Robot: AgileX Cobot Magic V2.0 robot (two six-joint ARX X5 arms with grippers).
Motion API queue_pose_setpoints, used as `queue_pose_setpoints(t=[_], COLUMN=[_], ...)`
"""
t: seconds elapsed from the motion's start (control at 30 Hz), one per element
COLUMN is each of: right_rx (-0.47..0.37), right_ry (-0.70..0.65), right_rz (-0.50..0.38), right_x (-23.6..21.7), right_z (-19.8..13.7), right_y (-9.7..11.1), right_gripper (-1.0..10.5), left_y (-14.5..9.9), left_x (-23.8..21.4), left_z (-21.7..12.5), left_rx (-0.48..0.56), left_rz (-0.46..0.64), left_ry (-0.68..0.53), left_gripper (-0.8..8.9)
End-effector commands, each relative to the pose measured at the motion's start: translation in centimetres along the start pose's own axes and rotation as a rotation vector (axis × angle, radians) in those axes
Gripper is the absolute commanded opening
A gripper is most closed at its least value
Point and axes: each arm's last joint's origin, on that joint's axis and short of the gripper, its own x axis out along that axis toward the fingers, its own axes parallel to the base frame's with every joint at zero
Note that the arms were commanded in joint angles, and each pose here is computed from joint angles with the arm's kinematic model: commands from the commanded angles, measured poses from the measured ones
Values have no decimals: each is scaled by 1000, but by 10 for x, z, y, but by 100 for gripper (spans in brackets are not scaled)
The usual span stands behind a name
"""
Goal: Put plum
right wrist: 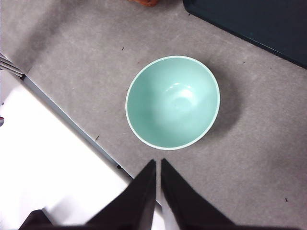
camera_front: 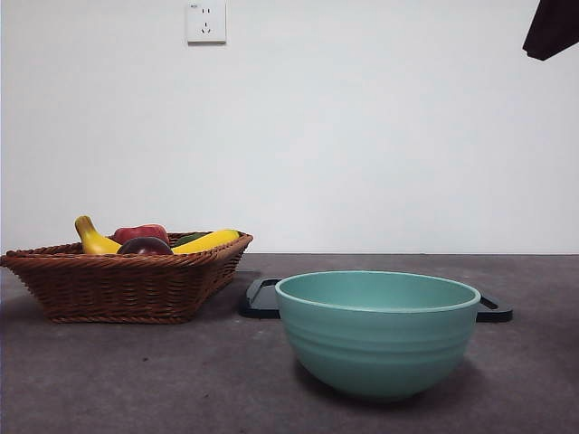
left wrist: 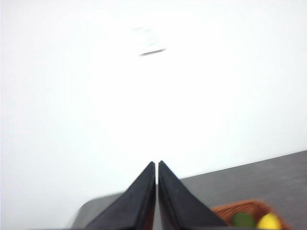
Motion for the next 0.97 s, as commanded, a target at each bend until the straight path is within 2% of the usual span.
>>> queue_pose_setpoints(t=[0.03,0.47,0.77,0.97], right_rx=[-20,-20,-20,-20], right_ry=[-15,-15,-15,-15], right_rz=[8,8,8,8], right_x=[-2,-2,-2,-2], right_z=[4,4,4,4], right_y=[2,2,2,2], right_gripper=[5,5,5,5], left_y=[-3,-22,-28,-30], left_x=[-10,-30,-34,-36], left_z=[-27,-123,-149,-158], left_rx=[-3,-107,-114,-118], left_rz=[58,55,48,38], left_ry=[29,144,193,269], left_gripper=[7,7,7,7])
